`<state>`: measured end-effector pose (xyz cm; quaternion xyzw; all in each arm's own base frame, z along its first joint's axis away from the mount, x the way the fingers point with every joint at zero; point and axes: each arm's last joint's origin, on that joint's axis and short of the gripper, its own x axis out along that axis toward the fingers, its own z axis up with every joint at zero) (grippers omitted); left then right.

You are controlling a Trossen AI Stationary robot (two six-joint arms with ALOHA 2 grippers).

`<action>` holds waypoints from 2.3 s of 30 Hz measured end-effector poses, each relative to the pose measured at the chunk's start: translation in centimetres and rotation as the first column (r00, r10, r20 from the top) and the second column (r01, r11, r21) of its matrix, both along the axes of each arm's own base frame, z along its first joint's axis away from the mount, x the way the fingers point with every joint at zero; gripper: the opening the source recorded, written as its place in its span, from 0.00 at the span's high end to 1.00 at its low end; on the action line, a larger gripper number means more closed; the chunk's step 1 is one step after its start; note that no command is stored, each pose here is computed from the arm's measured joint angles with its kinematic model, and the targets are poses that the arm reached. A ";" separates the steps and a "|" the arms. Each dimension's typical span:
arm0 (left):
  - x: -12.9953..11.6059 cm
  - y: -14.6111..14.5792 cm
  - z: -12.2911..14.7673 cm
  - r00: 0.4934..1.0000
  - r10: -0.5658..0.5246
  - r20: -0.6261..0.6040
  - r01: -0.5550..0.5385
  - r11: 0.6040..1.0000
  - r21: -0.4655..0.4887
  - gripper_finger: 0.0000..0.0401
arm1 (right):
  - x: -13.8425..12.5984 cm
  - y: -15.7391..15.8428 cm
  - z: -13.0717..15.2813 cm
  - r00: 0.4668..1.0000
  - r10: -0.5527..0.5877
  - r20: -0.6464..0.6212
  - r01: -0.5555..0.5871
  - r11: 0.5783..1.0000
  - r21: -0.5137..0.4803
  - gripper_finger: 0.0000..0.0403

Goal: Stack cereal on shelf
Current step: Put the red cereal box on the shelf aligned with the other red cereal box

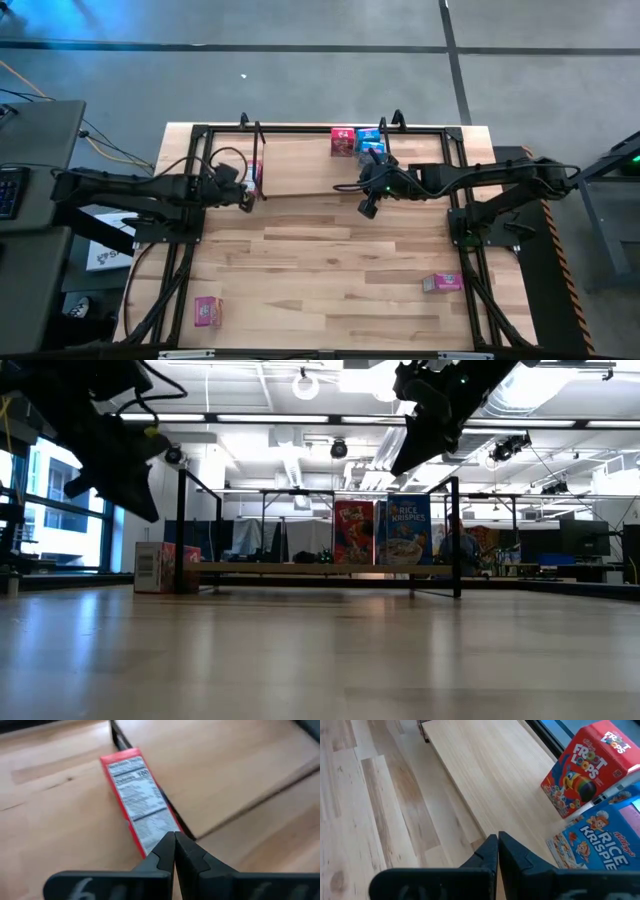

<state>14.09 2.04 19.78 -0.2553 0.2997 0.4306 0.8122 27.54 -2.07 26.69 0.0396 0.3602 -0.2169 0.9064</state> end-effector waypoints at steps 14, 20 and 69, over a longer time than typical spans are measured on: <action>0.9 0.2 -3.0 0.999 0.051 0.014 -0.052 0.995 0.082 1.00 | 0.1 0.0 0.1 1.000 -0.015 0.015 0.015 1.000 0.010 1.00; 1.2 0.2 -3.5 0.999 0.041 -0.018 -0.040 0.997 0.068 1.00 | 0.1 0.0 0.1 1.000 -0.016 0.016 0.016 1.000 0.012 1.00; 4.5 -10.5 -3.2 0.865 -0.484 0.135 0.494 0.774 -0.396 1.00 | 0.2 0.0 0.1 1.000 0.000 0.023 -0.001 1.000 0.008 1.00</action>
